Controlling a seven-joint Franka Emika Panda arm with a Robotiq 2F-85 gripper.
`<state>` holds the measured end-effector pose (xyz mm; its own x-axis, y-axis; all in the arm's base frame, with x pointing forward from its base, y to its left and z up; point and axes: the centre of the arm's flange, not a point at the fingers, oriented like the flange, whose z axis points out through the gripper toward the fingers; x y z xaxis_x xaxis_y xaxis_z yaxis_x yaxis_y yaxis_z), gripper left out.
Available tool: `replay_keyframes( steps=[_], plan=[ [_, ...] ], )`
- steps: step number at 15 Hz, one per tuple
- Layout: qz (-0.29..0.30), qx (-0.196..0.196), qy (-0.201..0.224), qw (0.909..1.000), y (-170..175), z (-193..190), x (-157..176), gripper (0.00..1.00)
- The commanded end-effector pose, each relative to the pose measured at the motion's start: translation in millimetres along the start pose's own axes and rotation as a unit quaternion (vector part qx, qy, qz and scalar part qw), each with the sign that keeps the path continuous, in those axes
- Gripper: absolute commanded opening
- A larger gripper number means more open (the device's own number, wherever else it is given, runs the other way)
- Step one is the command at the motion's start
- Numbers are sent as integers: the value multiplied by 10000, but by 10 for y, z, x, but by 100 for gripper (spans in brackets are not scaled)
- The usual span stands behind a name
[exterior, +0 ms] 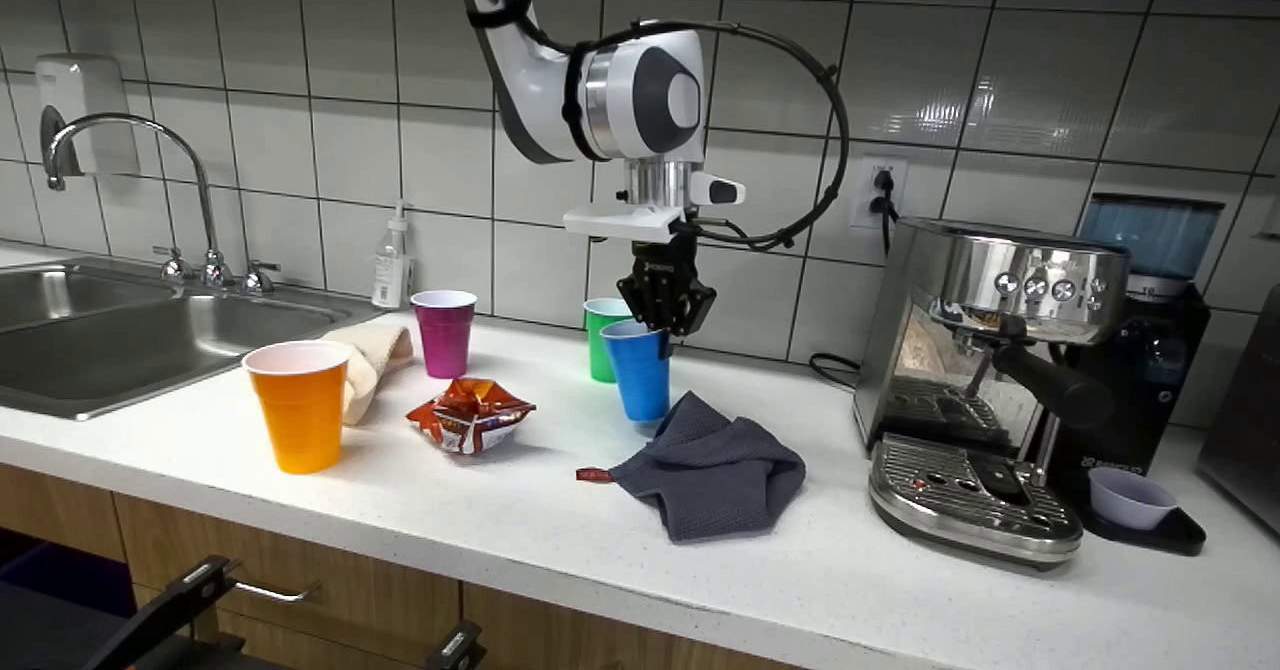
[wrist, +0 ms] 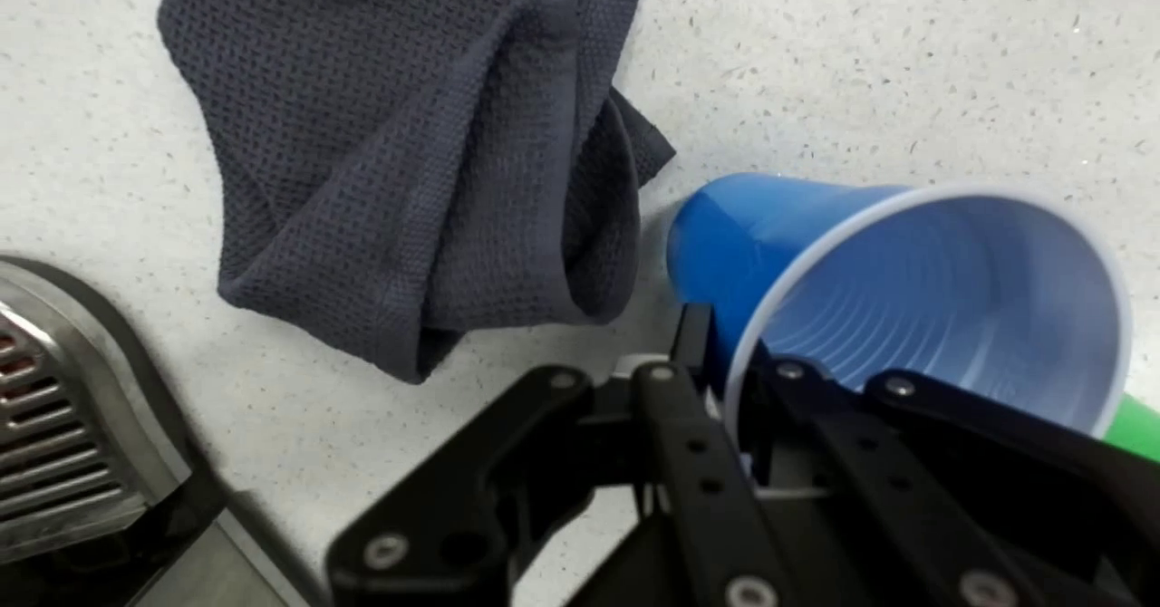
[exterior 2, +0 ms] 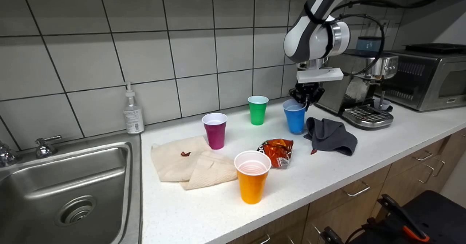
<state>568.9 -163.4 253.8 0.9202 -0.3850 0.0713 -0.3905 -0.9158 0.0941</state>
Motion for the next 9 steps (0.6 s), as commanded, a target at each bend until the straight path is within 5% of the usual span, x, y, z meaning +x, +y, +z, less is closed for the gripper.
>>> replay_keyframes(
  steps=[1,9],
  plan=[
    [-142,228,165,9995,89,-247,-130,1],
    [-390,366,541,9971,127,-427,-286,1]
  ],
)
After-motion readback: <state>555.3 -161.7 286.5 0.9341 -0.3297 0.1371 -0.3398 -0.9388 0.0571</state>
